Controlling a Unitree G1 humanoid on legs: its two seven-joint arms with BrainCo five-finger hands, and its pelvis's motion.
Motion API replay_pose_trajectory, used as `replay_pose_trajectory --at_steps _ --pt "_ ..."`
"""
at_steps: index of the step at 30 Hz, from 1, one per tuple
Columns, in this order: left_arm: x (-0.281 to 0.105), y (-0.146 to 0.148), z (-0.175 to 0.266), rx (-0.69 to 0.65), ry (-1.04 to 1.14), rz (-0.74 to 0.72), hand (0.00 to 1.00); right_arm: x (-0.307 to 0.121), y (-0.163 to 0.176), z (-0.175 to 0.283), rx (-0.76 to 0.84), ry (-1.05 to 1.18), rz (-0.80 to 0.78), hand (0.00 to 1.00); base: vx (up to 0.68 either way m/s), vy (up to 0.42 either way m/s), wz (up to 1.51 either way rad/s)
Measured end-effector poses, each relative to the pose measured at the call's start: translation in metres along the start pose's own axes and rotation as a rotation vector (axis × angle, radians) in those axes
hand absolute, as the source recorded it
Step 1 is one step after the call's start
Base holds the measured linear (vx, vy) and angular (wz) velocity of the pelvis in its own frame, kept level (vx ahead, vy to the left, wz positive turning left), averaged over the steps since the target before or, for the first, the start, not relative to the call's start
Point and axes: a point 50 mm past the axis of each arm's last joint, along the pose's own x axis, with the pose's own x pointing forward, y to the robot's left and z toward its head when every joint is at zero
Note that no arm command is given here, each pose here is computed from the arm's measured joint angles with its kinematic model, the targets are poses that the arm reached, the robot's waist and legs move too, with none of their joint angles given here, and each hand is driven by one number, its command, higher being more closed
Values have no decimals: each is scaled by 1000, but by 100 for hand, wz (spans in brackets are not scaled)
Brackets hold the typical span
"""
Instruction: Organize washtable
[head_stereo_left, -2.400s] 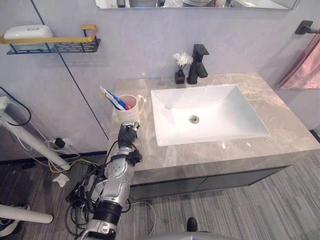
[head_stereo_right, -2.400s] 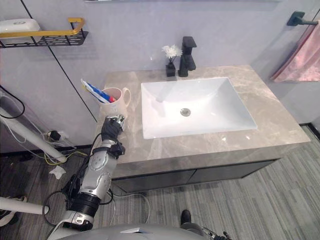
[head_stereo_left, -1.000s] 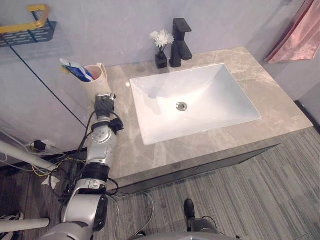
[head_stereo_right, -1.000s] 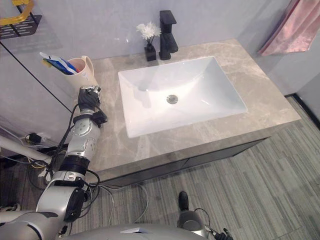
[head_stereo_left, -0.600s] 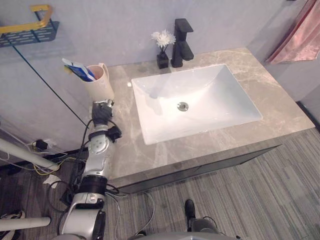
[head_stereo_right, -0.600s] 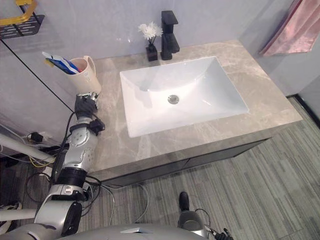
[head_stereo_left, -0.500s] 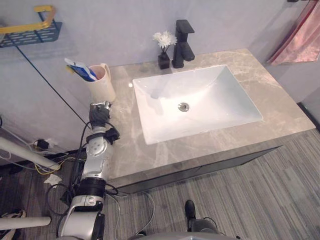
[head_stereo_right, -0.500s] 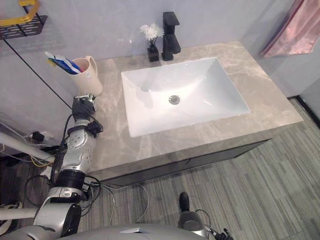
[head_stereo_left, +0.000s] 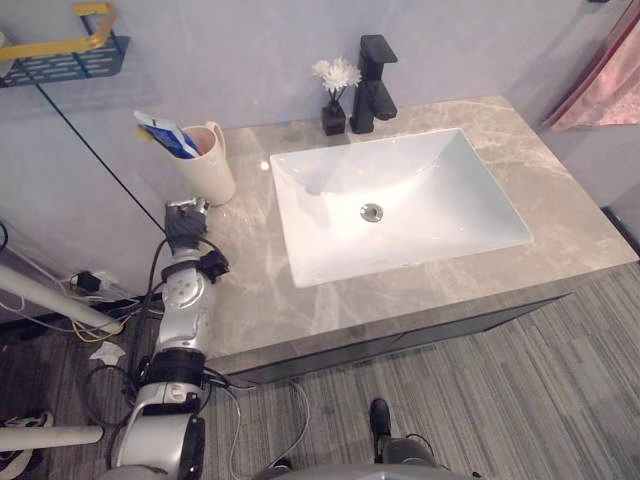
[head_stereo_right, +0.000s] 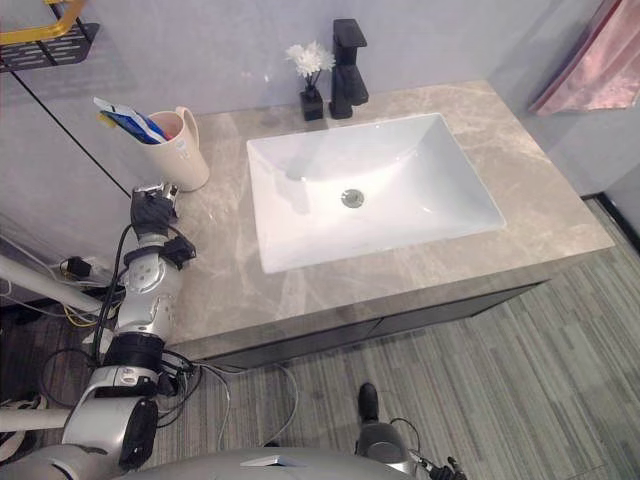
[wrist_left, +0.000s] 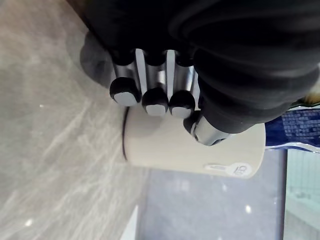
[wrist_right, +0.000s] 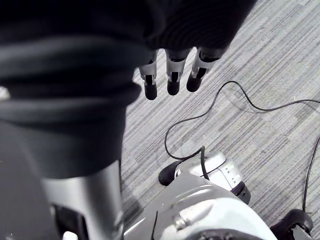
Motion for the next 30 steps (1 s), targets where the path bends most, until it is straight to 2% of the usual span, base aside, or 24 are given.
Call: replay_pose_trajectory --at_steps 3,9,30 --pt "14 2 7 23 -2 12 100 0 0 0 2 1 1 0 -3 0 -1" --pt "34 26 28 75 -28 86 100 0 -1 -1 23 4 -1 0 8 -2 -12" --pt "37 17 34 104 -46 58 100 -1 0 -5 49 11 -5 0 0 0 0"
